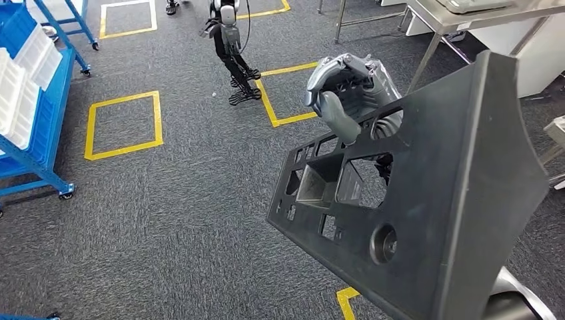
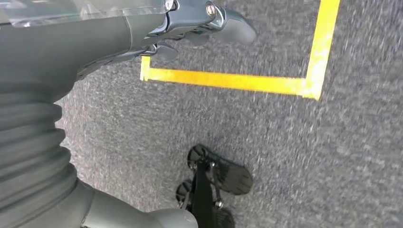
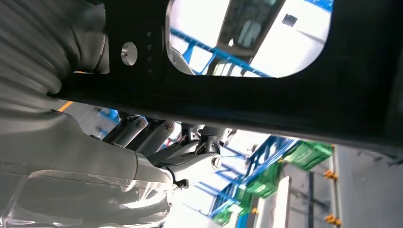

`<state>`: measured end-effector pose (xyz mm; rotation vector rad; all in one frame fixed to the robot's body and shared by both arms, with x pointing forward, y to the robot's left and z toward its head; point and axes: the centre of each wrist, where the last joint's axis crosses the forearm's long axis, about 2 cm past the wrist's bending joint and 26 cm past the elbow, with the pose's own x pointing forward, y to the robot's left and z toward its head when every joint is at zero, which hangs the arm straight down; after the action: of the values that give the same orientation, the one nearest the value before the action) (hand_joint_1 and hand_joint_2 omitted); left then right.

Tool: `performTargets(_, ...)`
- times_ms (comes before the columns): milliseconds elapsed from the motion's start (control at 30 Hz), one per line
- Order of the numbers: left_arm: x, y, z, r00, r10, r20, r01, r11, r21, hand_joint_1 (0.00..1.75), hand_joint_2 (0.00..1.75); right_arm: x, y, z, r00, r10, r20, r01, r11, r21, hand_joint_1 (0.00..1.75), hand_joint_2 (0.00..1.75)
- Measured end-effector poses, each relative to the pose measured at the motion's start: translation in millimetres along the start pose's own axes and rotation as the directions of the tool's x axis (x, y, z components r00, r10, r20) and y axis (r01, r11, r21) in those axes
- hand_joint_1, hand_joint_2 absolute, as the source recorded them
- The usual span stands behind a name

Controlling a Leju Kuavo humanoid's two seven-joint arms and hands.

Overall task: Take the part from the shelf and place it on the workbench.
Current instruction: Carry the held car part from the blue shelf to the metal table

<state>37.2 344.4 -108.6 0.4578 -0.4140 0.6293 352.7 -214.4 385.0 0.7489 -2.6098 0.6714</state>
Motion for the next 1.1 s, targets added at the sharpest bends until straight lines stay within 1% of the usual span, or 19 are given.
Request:
performTargets(133,-2,-3,2,1.000,0.001,-0.009,-0.001,1.000,-0.007,0.00,1.75,-1,0,0,1.000,0.002,-0.005,-0.002,1.000,-0.001,1.75,1.75)
performTargets(500,-8,-2,4,0.999,-0.022,-0.032,0.021,1.000,-0.012,0.00,1.75,-9,1,6,0.999,-0.028,-0.033,0.028,1.000,-0.003,1.75,1.75)
performTargets(800,-11,-5,6,0.999,-0.034,-0.029,0.033,0.999,-0.022,0.00,1.75,-12,-1,14,0.998,-0.031,-0.045,0.030,0.999,-0.012,1.75,1.75)
performTargets(1100,-10,-7,7,0.999,-0.040,-0.020,0.039,0.999,-0.032,0.00,1.75,-8,-7,16,0.999,-0.012,-0.042,0.012,1.000,-0.012,1.75,1.75)
